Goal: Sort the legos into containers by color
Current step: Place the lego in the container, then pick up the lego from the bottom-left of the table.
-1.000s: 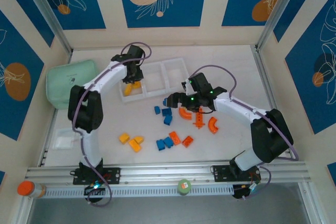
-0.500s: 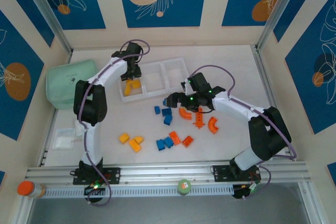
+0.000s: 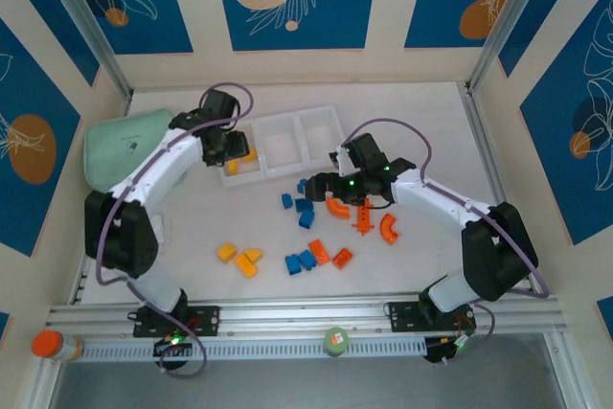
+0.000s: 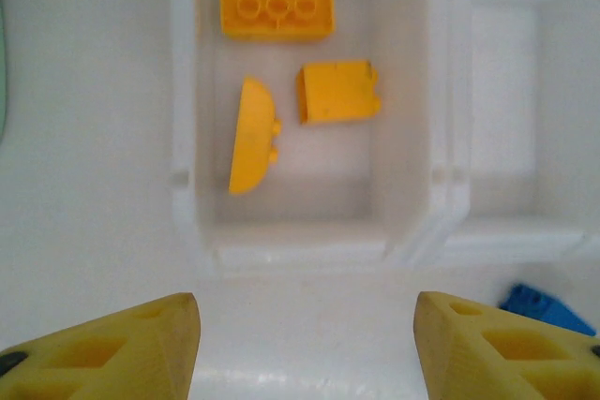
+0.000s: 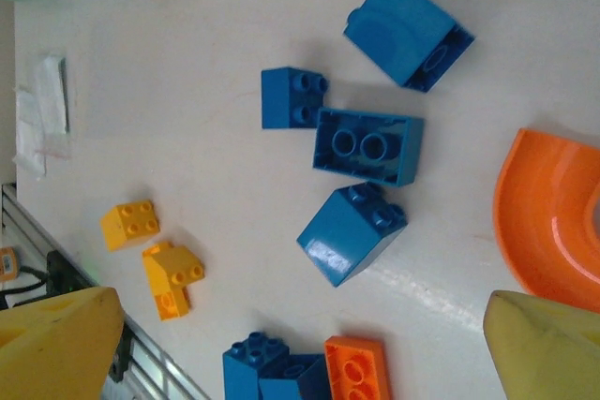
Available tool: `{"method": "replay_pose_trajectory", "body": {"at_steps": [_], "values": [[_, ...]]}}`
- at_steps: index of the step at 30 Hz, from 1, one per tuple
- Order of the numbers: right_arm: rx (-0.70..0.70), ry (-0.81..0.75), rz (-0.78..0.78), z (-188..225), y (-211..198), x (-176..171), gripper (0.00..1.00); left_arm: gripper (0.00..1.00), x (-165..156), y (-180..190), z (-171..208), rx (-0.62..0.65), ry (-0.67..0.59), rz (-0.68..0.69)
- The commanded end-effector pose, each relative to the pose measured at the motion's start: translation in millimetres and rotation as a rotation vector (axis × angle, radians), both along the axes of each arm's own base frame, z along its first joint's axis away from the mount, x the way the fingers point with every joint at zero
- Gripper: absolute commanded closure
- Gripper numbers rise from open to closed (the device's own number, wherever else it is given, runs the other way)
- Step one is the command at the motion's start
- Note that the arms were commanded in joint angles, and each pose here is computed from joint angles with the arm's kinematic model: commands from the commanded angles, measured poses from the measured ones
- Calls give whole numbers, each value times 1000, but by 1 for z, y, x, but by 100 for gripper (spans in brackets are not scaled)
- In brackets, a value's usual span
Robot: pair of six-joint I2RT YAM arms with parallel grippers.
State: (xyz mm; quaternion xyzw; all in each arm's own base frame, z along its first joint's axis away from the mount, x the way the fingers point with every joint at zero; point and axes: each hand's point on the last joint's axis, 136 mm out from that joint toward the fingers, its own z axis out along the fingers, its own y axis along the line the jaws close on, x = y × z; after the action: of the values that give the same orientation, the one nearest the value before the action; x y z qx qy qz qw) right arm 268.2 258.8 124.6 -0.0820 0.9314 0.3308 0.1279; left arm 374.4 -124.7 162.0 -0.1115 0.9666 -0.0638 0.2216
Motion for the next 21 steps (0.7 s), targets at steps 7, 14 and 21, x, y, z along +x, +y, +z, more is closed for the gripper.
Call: {"method": "replay_pose_trajectory", "body": {"at_steps": [7,14,21], "values": [[50,-11,159,0,27,-45,1,32,-105,-8,-34,-3,171,-88],[65,-4,199,-17,40,-66,1,28,-149,-3,-65,-5,270,-80],[47,15,195,-29,43,-74,1,24,-183,9,-100,30,389,-53]]}}
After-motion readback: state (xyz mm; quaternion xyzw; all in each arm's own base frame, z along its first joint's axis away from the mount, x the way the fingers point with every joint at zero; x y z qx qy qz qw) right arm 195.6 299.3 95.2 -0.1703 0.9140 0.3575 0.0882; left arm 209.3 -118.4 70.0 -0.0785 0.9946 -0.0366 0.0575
